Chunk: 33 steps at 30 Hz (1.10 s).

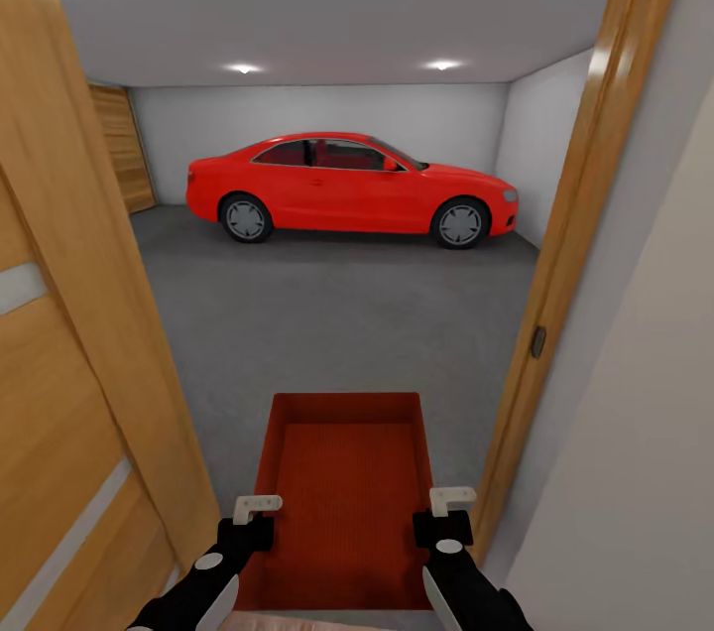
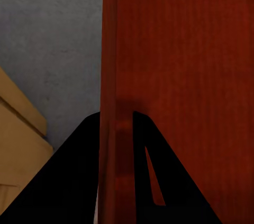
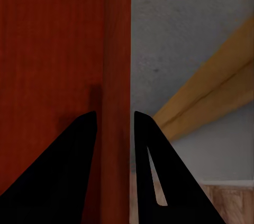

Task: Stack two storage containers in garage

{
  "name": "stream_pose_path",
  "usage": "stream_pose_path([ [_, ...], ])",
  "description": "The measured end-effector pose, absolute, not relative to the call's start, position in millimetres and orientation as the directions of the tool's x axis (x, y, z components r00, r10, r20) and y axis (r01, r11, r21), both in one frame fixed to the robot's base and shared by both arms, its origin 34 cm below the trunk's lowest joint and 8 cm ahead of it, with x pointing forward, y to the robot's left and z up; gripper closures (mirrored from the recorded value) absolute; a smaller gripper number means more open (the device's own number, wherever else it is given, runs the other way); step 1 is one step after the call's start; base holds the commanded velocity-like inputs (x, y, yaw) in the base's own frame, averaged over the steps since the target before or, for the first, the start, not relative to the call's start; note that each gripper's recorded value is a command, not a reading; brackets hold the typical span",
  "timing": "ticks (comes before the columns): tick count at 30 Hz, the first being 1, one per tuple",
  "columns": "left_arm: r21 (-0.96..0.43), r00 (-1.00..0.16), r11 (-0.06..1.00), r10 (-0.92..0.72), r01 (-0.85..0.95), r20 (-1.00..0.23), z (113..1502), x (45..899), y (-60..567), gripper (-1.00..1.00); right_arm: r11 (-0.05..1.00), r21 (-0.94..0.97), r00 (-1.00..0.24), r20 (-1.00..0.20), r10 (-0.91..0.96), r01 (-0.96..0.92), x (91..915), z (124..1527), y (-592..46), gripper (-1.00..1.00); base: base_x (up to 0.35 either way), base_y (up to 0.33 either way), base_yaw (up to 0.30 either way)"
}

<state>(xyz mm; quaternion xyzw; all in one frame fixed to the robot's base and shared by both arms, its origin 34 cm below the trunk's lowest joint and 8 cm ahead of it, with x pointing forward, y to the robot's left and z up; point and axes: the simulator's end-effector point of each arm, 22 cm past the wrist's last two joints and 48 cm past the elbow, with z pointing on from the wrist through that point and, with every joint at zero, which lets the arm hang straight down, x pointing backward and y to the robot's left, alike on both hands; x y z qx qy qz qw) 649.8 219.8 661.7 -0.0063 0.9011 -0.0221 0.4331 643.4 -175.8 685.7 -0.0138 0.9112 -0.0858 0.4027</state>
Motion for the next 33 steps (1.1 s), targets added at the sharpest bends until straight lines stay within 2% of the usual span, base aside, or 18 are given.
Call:
stream_pose_path([
  [6,-0.045,-0.625,0.999,-0.031,0.008,-0.78,661.8,649.7,219.9,1.0,0.985,-0.167,-0.675,-0.732,-0.094,0.044,643.4,685.8,-175.8,1.0,0.07,0.003,-0.001],
  [17,-0.046,-0.625,0.999,-0.031,0.008,-0.78,661.9,649.6,219.8,1.0,0.985,-0.166,-0.675,-0.732,-0.094,0.043,643.3,685.9,-175.7,1.0,0.274,0.0,0.0],
  [25,-0.046,-0.626,0.999,-0.031,0.008,-0.779,661.5,649.7,219.4,1.0,0.985,-0.167,-0.676,-0.731,-0.094,0.043,643.3,685.4,-176.1,1.0,0.057,0.015,-0.084],
  [33,-0.045,-0.625,0.999,-0.03,0.008,-0.78,661.7,649.8,220.1,1.0,0.985,-0.166,-0.676,-0.731,-0.094,0.043,643.4,685.6,-175.6,1.0,0.076,0.16,-0.02],
])
